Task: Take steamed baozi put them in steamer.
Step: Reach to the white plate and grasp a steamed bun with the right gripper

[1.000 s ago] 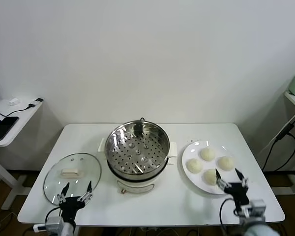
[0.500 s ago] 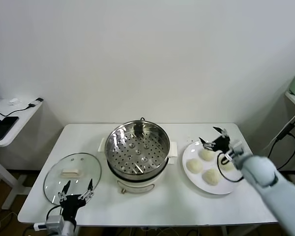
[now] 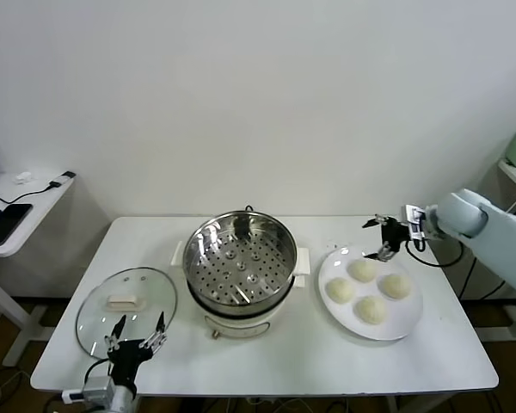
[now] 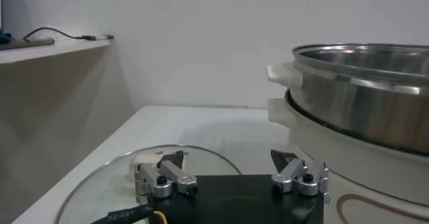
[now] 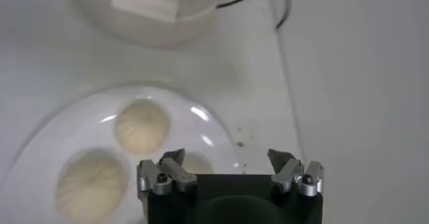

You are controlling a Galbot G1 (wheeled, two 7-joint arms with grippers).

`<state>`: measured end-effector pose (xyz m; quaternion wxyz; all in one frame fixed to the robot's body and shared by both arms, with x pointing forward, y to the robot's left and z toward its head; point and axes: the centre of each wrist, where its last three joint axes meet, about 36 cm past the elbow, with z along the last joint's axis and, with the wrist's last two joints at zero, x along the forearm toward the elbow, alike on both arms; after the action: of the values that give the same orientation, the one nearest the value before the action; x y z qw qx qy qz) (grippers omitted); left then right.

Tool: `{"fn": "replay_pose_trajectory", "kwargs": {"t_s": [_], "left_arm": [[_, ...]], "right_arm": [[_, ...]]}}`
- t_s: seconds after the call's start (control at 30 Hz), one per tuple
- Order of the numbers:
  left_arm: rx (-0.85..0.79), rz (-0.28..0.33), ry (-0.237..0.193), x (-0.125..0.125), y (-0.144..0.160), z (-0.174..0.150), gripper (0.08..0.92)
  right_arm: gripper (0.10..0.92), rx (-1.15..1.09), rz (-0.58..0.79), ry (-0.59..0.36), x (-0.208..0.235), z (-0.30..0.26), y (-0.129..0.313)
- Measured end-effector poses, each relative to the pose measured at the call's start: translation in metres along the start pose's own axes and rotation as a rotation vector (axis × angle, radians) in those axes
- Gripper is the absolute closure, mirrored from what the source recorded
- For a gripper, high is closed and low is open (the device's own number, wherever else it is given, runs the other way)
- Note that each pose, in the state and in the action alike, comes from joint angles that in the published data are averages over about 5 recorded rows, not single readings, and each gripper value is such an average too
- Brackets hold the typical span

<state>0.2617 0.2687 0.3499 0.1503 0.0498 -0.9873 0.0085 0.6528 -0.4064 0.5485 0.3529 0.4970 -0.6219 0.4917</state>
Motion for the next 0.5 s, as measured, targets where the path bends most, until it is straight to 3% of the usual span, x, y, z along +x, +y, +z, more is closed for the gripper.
{"fn": "replay_pose_trajectory", "kwargs": {"t_s": [0.5], "left_arm": [[0.008,0.001,0.016,-0.001,-0.003,0.007,0.177]], "right_arm": [[0.200,-0.037,-0.140,0.172,-0.054,-0.016,-0.034]]}}
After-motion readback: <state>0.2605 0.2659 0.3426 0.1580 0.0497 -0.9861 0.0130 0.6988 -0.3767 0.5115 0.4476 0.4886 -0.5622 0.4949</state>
